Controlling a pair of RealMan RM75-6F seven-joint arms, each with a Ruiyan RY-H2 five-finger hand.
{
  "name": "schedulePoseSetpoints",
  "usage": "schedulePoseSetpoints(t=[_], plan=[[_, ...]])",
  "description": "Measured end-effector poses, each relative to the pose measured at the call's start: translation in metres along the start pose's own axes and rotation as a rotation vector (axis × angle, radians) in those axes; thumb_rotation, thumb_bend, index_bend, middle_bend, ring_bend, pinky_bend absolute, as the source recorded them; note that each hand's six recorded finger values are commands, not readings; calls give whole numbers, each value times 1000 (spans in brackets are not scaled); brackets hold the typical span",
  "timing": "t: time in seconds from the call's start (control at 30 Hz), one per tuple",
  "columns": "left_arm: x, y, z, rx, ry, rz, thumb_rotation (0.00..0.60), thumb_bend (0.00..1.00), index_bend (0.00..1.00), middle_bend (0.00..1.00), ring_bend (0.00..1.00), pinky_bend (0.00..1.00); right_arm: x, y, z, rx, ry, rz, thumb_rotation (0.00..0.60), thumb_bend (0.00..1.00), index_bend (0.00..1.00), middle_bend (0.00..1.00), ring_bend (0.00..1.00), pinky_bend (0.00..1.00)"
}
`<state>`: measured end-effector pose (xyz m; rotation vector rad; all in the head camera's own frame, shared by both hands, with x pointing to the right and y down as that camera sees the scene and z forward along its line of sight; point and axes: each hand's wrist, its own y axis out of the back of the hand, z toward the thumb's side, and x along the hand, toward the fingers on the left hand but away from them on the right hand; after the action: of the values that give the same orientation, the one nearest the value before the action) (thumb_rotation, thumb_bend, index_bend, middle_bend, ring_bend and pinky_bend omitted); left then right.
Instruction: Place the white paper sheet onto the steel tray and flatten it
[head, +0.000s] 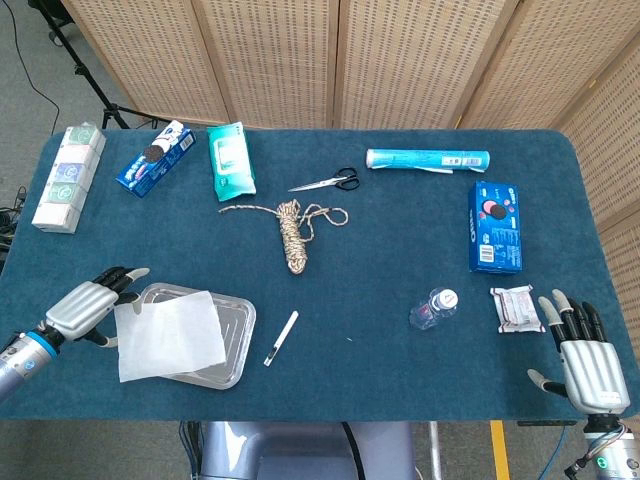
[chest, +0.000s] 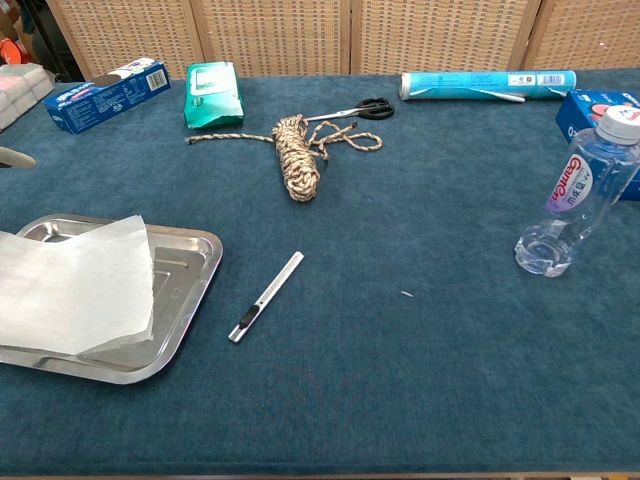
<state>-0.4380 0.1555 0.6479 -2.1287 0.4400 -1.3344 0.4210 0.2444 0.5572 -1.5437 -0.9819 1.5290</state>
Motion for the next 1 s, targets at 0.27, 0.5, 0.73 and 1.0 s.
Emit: schedulePoseSetpoints(t=[0.27, 0.5, 0.73, 1.0], plan=[[-9, 16, 10, -174, -18, 18, 600, 30, 375, 0, 0, 0, 0, -1, 1, 2, 2, 4, 600, 0, 0, 0, 0, 0], [-23, 52, 22, -355, -58, 69, 600, 18, 330, 0, 0, 0, 0, 0, 1, 0, 2, 2, 600, 0, 0, 0, 0, 0], [-23, 59, 25, -360, -66, 79, 600, 0, 311, 0, 0, 0, 1, 0, 0, 0, 1, 2, 600, 0, 0, 0, 0, 0], [-22, 46, 23, -329, -43, 16, 589, 0, 292, 0, 0, 0, 1, 1, 0, -2, 1, 1, 600, 0, 0, 0, 0, 0]])
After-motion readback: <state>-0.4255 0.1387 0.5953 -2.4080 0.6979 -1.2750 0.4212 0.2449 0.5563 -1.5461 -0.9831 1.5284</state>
